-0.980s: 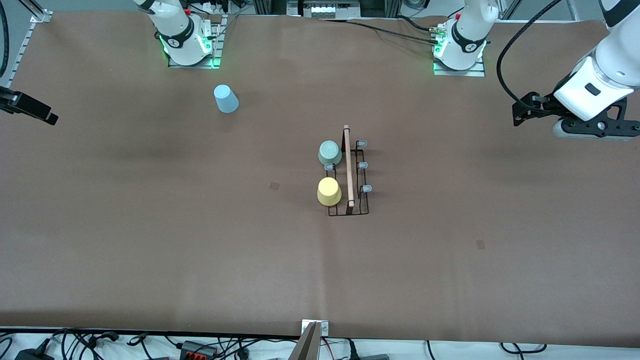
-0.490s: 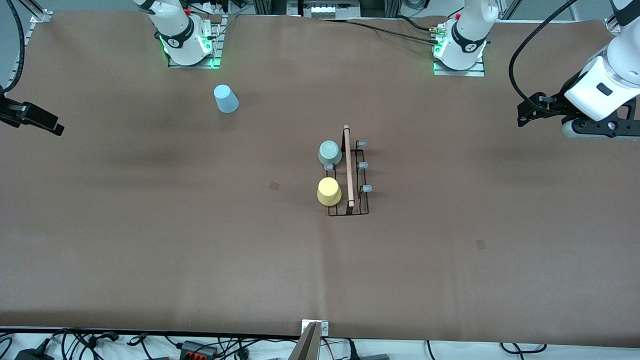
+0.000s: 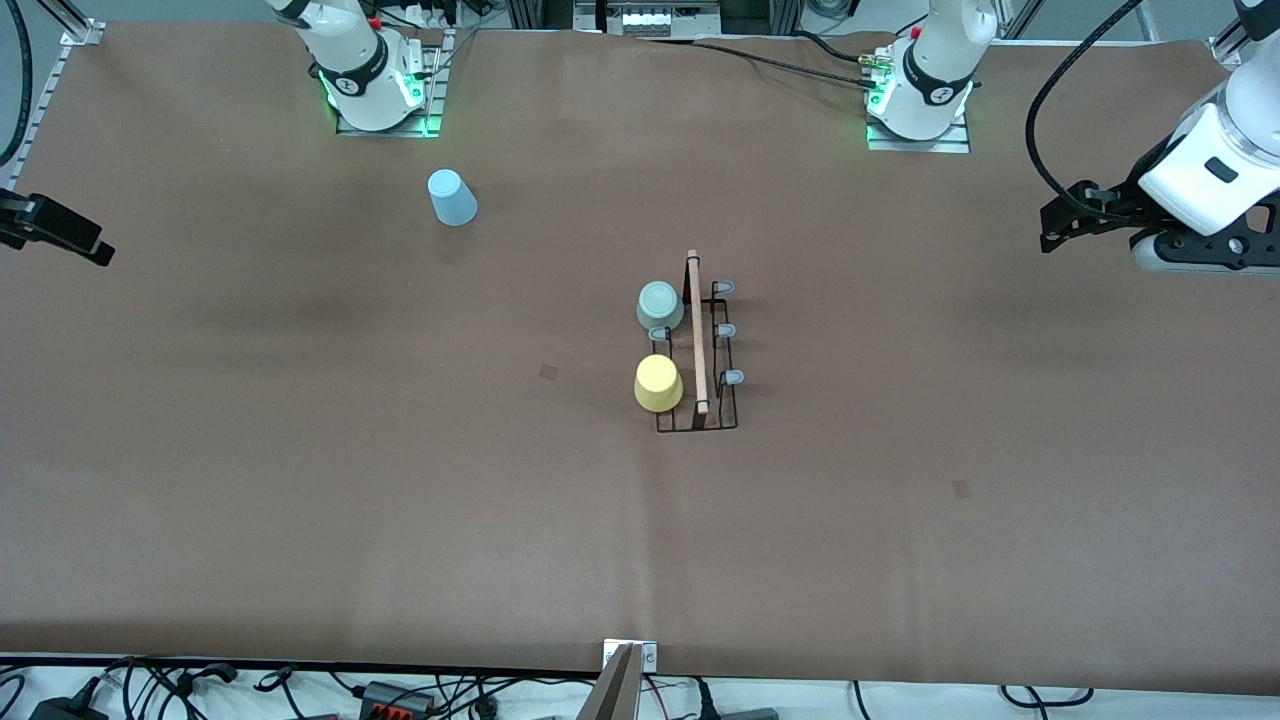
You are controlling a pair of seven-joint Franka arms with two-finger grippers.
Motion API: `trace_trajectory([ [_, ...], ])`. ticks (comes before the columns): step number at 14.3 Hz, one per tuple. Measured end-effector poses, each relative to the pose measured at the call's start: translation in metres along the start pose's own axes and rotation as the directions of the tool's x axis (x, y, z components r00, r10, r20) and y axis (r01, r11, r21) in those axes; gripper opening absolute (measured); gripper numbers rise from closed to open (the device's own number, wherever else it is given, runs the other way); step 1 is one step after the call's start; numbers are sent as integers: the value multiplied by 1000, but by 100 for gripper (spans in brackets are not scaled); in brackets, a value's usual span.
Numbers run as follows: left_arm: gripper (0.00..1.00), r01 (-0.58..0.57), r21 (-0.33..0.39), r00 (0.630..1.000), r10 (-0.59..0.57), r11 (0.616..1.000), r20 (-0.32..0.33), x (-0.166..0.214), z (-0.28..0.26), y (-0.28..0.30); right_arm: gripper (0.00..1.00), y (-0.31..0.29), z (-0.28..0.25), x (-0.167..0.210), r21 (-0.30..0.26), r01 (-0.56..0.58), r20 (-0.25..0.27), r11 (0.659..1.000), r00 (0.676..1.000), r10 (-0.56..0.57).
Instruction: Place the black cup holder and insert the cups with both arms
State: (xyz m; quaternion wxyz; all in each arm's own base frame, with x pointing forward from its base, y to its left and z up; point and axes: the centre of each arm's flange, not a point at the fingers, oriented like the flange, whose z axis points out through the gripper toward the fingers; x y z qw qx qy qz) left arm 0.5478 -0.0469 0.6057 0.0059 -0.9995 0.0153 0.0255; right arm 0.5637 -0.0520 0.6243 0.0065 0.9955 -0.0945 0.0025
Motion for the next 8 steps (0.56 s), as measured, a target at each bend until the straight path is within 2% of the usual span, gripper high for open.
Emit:
trace_trajectory([
  [8, 100, 0, 0, 1000, 0, 1000, 0, 0, 0, 0, 100, 5, -2, -1, 0, 59, -4, 998, 998, -59],
])
